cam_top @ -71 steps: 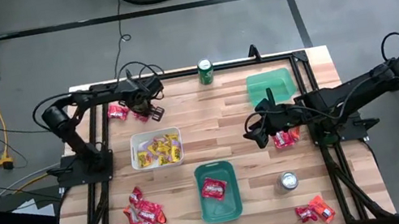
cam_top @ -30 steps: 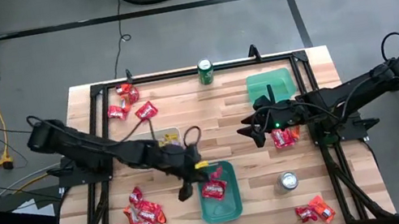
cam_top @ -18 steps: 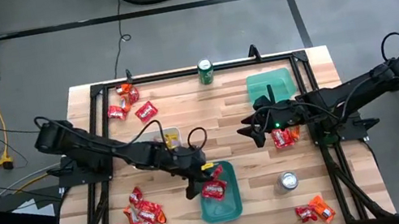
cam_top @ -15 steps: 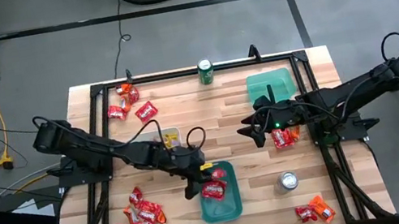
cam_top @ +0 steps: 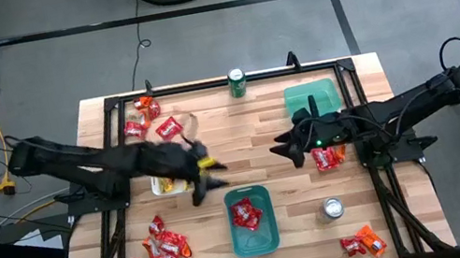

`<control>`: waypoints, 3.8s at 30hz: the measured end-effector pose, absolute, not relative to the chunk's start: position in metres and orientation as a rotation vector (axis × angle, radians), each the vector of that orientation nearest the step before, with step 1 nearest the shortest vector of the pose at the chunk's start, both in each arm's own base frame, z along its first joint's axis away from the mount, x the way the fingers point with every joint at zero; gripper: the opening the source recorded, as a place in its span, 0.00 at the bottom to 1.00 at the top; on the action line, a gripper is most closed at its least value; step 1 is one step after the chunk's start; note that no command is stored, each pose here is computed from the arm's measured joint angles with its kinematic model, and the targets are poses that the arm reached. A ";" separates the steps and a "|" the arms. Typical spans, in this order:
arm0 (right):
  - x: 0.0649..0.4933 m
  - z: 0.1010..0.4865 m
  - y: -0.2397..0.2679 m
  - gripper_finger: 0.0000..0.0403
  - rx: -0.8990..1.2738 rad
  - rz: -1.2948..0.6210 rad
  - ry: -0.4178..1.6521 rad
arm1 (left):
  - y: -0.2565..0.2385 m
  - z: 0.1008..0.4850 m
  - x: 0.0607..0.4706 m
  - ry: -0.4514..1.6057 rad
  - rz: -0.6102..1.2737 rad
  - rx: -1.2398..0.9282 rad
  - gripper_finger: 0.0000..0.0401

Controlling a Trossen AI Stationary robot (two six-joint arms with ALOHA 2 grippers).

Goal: Sort candy
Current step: Put the red candy pack into the green bin

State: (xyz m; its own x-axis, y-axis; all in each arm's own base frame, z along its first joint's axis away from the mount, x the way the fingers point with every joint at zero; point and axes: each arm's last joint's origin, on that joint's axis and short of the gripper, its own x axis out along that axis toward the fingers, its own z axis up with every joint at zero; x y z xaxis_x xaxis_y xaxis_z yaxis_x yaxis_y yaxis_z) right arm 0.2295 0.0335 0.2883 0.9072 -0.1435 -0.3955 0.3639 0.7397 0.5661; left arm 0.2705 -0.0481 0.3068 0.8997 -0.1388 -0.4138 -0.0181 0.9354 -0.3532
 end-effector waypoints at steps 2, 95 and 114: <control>0.232 0.296 0.034 0.59 0.705 -0.253 0.267 | -0.040 0.327 0.255 0.343 -0.002 -0.324 0.58; 0.180 0.140 0.003 0.25 0.870 -0.940 1.312 | -0.026 0.313 0.205 -0.079 0.192 -0.374 0.58; 0.281 0.354 0.054 0.04 0.347 0.088 0.240 | -0.026 0.314 0.205 -0.083 0.193 -0.377 0.58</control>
